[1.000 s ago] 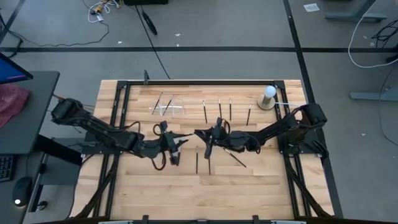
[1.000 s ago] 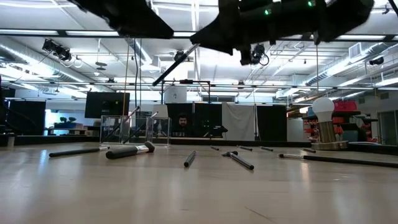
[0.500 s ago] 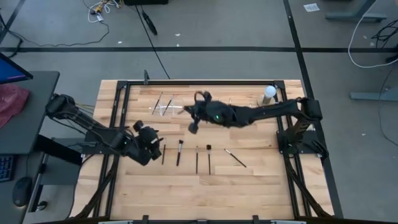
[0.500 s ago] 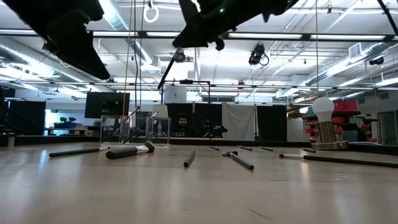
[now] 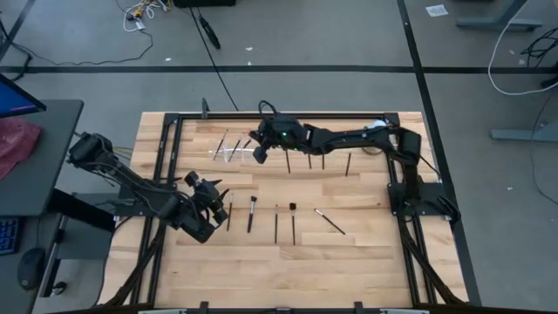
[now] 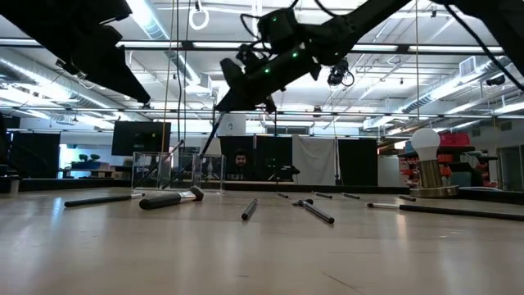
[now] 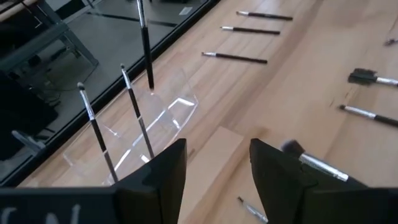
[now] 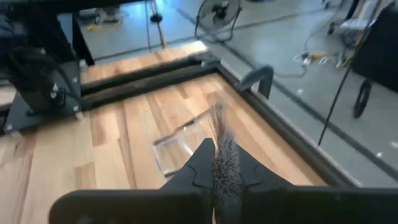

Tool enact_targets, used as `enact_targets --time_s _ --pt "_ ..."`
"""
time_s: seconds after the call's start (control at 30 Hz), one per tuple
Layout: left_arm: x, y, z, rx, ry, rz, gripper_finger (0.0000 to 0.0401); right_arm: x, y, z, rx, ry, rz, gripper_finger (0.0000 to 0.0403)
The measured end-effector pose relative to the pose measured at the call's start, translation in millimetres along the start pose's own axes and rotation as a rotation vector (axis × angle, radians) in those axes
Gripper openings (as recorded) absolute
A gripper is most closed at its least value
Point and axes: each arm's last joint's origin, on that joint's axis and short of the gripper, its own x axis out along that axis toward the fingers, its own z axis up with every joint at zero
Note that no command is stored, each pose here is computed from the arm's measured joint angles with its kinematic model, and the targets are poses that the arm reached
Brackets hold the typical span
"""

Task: Put items in baskets/containers
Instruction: Put the highlighter brush into the transparent organizer

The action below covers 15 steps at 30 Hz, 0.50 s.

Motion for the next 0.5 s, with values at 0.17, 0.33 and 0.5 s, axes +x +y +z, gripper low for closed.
enact_targets --time_s 0.17,0.33,0.5 --pt "1 0 1 -0.006 0.001 0.005 0.0177 14 -9 -1 0.028 0.053 0.047 0.0012" --pt "1 0 1 -0.009 0.000 0.004 0.0177 18 -18 -10 0.061 0.130 0.078 0.0019" --pt "1 0 1 -0.010 0.000 0.003 0.0177 18 -25 -13 0.077 0.168 0.067 0.0021"
